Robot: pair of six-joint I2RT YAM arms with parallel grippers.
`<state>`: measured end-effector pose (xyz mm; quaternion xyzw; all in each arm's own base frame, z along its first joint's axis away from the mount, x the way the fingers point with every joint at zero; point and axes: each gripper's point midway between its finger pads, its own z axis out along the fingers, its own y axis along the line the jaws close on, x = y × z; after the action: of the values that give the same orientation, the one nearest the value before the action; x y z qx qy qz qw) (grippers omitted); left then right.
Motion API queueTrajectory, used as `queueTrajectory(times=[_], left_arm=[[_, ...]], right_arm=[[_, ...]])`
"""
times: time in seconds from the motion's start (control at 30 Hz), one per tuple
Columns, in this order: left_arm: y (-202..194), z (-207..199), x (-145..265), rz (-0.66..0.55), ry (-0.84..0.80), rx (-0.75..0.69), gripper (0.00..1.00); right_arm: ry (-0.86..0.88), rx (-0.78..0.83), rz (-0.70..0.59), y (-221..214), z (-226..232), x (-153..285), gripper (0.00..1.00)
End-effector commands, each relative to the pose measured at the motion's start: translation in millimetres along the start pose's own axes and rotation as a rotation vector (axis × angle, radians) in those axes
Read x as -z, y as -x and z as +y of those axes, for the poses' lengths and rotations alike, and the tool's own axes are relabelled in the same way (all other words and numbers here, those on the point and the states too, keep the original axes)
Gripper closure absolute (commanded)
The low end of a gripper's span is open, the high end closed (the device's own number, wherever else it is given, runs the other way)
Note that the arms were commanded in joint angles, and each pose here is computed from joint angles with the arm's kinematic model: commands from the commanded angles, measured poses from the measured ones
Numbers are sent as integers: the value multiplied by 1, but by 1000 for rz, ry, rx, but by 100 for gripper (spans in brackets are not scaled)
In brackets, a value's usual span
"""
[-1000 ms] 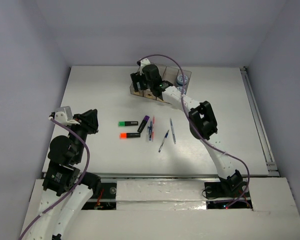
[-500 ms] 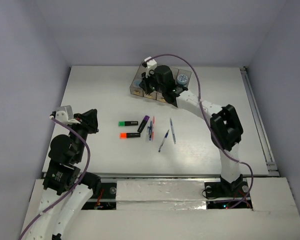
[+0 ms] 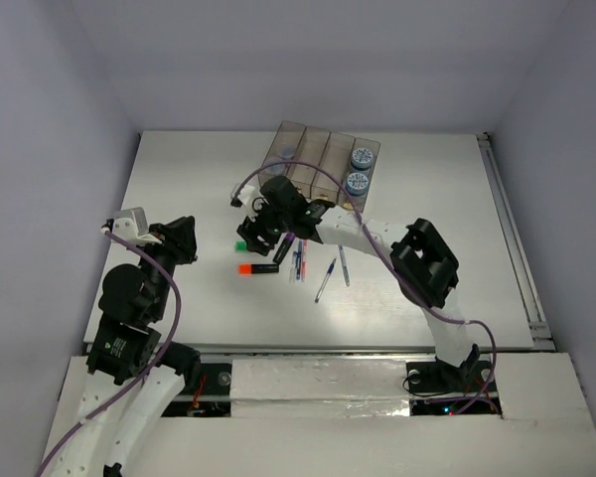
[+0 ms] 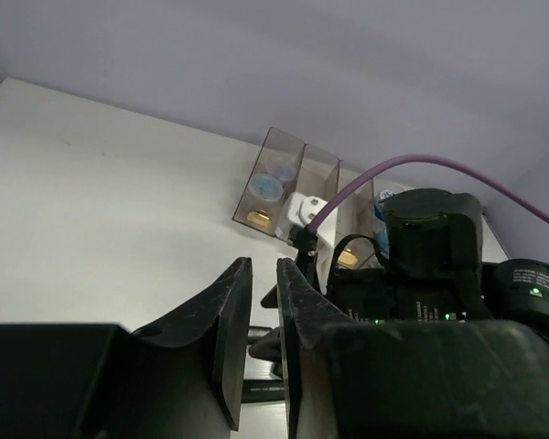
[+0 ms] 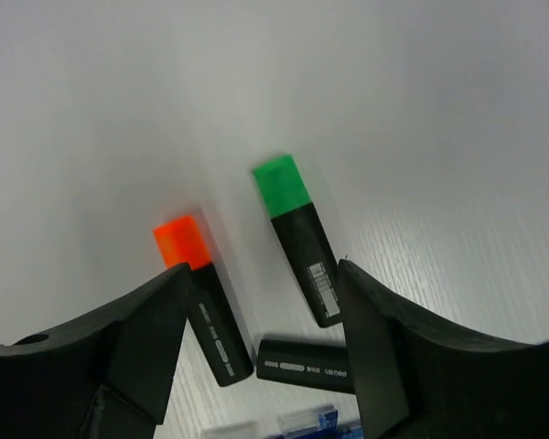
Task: Sort the stationery into containers
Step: Pick up the pen from the center of the board.
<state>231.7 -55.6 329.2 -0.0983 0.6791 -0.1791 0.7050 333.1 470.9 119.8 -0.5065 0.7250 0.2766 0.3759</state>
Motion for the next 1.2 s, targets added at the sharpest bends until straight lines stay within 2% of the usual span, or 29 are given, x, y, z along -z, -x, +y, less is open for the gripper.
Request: queueTrajectory(times=[0.0,0.27,0.57,0.67,0.8,0.9,0.97,1.17], left_arm=[[14,-6,-1,-48,-26,7,85],[15,-7,0,-52,-32,4,81],[15,-8,0,-50,-41,1,80],[16,-8,1,-51,-42,0,80],[16,-8,1,-52,-40,1,80],[15,-8,0,-51,-40,1,80],[15,-8,0,-51,-40,1,80],[15,-7,1,-52,-37,1,80]], right_arm=[[-14,28,40,-4,-17,4,29],[-48,67,148,-34,-26,-32,28],[-54,83,214,-53,-29,-50,30],[-62,86,208,-53,-32,-54,41],[-72,84,157,-40,-35,-61,66],[-85,80,82,-18,-38,-65,80],[-102,60,30,-3,-40,-64,85],[-214,-4,-227,79,-54,-33,87]])
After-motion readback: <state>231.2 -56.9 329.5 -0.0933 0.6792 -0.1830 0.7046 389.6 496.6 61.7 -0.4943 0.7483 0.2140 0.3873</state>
